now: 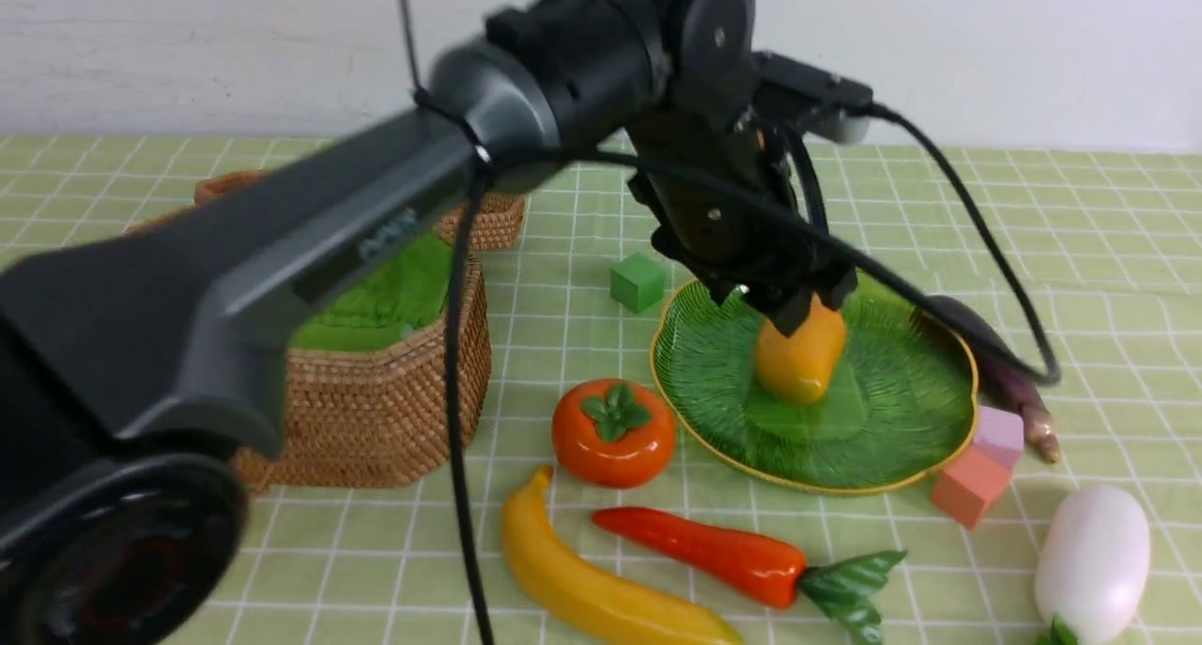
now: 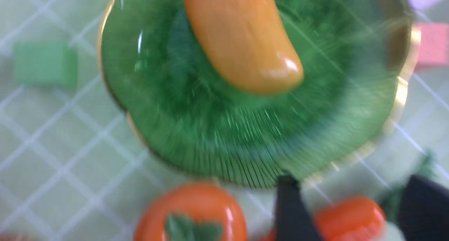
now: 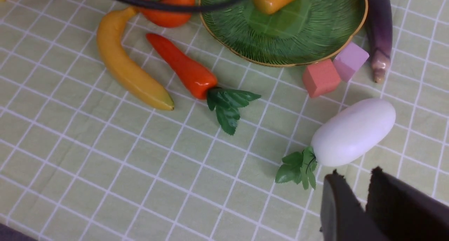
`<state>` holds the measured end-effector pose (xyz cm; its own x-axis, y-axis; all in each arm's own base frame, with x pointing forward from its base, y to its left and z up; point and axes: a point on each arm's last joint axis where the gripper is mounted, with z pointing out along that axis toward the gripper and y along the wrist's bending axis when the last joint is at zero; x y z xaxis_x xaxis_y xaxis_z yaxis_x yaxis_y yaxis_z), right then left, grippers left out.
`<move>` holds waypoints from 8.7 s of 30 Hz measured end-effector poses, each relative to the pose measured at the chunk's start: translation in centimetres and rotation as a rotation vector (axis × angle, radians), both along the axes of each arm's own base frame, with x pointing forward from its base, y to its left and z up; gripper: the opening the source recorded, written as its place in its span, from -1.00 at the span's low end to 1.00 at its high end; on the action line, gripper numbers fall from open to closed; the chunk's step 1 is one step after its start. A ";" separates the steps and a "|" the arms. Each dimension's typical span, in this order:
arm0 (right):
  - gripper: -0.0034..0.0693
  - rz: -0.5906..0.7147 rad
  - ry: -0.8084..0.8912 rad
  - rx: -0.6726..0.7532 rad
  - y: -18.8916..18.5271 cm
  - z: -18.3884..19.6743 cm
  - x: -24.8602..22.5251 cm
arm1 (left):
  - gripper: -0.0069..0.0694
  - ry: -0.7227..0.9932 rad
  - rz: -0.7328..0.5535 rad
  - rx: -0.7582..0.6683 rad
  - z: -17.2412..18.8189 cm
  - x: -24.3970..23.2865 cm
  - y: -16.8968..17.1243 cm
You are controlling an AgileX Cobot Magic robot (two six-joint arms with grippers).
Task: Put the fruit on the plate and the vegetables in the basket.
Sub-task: Use the left arm to grab a banana and put it into the right plate, then grab a tomato with your left arm and place it on the plate on the right, then use the right arm to grab a carrot and put it into the left basket
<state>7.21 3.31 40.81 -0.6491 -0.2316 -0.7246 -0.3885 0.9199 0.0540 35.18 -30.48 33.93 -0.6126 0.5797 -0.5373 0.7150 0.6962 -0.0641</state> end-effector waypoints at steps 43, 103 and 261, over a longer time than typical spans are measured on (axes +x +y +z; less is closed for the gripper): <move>-0.52 0.049 -0.009 -0.016 0.3 -0.7 0.3 | -0.03 -0.079 -0.827 0.473 -17.4 -6.9 6.5; -0.51 -0.006 -0.204 0.109 0.7 0.9 1.6 | 0.54 -0.298 -0.569 0.070 -5.1 -0.5 -1.0; -0.08 0.736 0.284 -0.276 16.2 -14.4 18.6 | -0.85 -0.249 0.206 -0.575 2.0 -31.1 25.9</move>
